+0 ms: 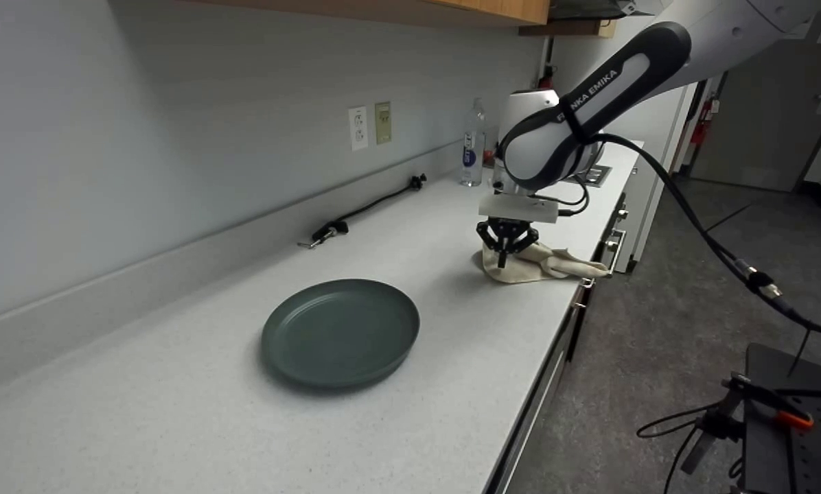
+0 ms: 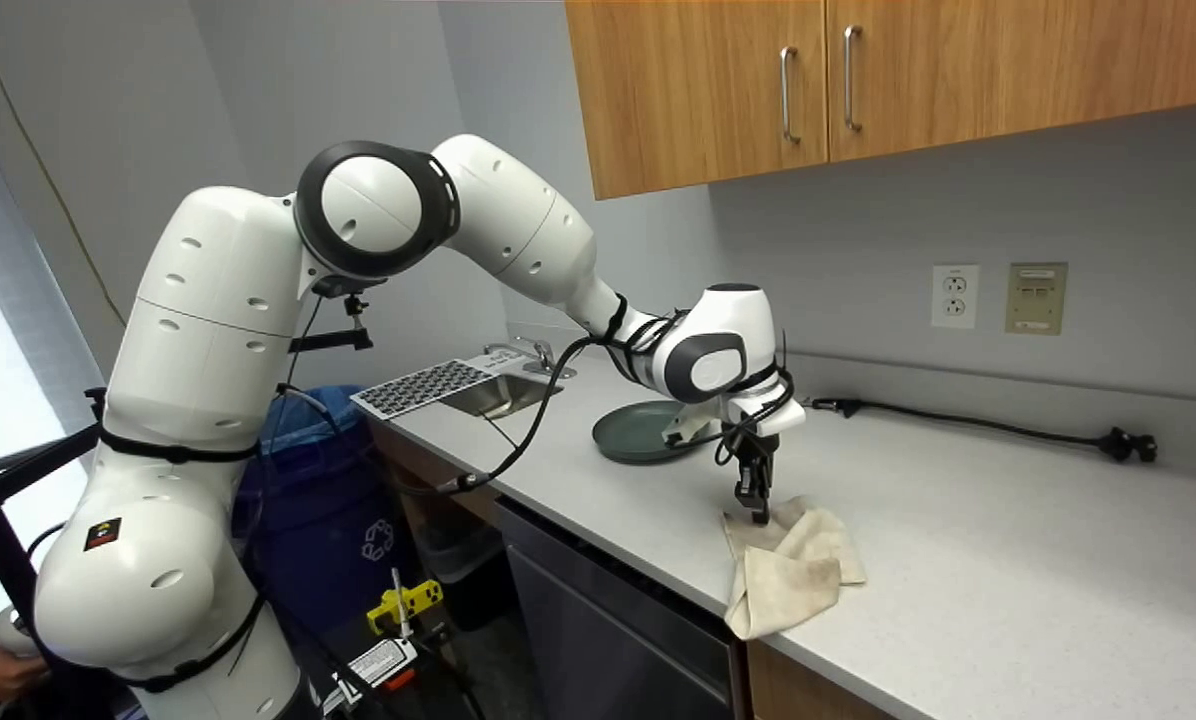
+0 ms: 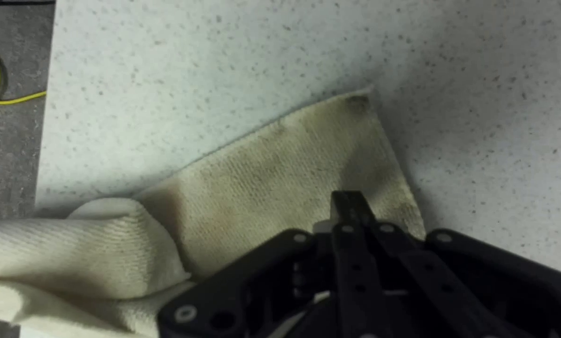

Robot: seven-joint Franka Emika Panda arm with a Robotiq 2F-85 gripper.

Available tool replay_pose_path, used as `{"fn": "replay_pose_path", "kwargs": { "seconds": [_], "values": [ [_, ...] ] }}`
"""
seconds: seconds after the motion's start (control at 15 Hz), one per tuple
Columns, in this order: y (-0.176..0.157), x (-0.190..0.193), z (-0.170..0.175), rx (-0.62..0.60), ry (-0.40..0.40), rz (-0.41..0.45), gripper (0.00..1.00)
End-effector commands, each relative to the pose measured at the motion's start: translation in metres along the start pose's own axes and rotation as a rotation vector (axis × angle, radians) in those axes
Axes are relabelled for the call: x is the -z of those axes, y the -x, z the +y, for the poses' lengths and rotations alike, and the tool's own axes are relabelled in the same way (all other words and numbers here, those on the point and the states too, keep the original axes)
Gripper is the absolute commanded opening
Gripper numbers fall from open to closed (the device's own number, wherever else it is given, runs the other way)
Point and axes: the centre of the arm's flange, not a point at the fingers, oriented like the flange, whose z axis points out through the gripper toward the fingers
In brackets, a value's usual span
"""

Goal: Lay the white cloth flat on the countertop

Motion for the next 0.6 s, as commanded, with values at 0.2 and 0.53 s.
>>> {"fn": "replay_pose_path", "kwargs": {
  "seconds": [0.2,0.53],
  "values": [
    [0.0,-0.018,-0.005,0.013,0.024,-0.034,0.0],
    [0.017,-0.018,-0.027,0.05,0.006,-0.06,0.0]
  ]
}}
